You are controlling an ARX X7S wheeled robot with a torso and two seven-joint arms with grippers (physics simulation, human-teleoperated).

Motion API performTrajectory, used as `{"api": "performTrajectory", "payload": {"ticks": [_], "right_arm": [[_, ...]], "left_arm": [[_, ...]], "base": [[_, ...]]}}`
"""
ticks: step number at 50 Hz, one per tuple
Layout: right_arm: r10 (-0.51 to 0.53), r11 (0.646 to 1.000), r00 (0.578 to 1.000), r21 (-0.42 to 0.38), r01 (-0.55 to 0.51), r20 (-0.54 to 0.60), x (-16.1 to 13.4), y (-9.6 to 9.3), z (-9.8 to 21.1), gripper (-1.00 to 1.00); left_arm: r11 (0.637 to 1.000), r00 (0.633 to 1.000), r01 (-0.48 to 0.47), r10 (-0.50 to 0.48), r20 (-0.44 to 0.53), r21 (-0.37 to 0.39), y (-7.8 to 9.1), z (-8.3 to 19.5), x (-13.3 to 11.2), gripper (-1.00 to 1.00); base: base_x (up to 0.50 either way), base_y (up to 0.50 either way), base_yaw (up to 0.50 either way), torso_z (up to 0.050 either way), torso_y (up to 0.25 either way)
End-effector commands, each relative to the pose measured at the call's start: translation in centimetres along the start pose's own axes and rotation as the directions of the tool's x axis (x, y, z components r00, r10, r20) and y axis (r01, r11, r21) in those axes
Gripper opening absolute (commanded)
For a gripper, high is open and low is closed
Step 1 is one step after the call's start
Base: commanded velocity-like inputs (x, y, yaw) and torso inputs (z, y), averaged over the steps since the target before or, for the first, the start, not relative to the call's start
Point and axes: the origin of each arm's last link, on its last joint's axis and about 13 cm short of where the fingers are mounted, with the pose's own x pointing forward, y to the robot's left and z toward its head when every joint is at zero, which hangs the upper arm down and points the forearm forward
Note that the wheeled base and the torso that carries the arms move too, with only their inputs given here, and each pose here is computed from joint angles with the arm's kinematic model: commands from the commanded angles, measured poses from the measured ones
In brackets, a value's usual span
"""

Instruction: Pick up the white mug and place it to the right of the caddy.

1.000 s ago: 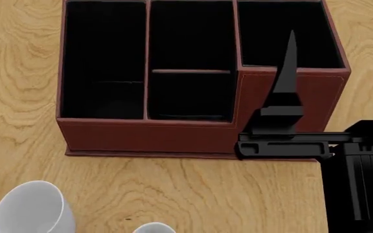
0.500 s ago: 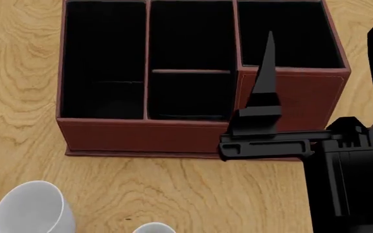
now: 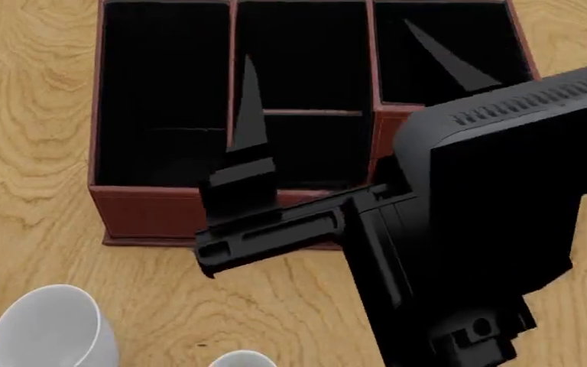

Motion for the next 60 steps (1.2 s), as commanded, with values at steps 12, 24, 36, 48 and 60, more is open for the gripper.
{"api": "performTrajectory", "payload": {"ticks": [12, 24, 36, 48, 60], "right_arm": [[0.322, 0.939, 0.881, -0.005, -0.345, -0.346, 1.3, 4.1, 3.2, 1.00], [0.335, 0.890, 0.782, -0.095, -0.446, -0.526, 2.6, 6.1, 4.0, 1.00], [0.360, 0.860, 0.683, -0.057, -0.507, -0.636, 3.0, 7.8, 3.7, 1.00], [0.354, 0.834, 0.615, -0.060, -0.549, -0.705, 2.9, 9.1, 3.3, 1.00], [0.346, 0.827, 0.578, -0.051, -0.560, -0.739, 3.0, 9.7, 2.9, 1.00]], "left_arm": [[1.000, 1.000, 0.000, 0.000, -0.005, 0.005, -0.3, -0.3, 0.1, 1.00], [1.000, 1.000, 0.004, -0.004, -0.009, 0.008, -0.4, -0.6, 0.1, 1.00], [1.000, 1.000, 0.001, -0.001, -0.019, 0.006, -0.3, -1.1, 0.1, 1.00], [1.000, 1.000, -0.007, 0.008, -0.025, 0.011, -0.1, -1.2, -0.1, 1.00], [1.000, 0.999, -0.007, 0.007, -0.032, 0.006, -0.2, -1.6, 0.0, 1.00]], "base": [[0.00, 0.00, 0.00, 0.000, 0.000], [0.00, 0.00, 0.00, 0.000, 0.000], [0.00, 0.00, 0.00, 0.000, 0.000], [0.00, 0.00, 0.00, 0.000, 0.000], [0.00, 0.00, 0.00, 0.000, 0.000]]}}
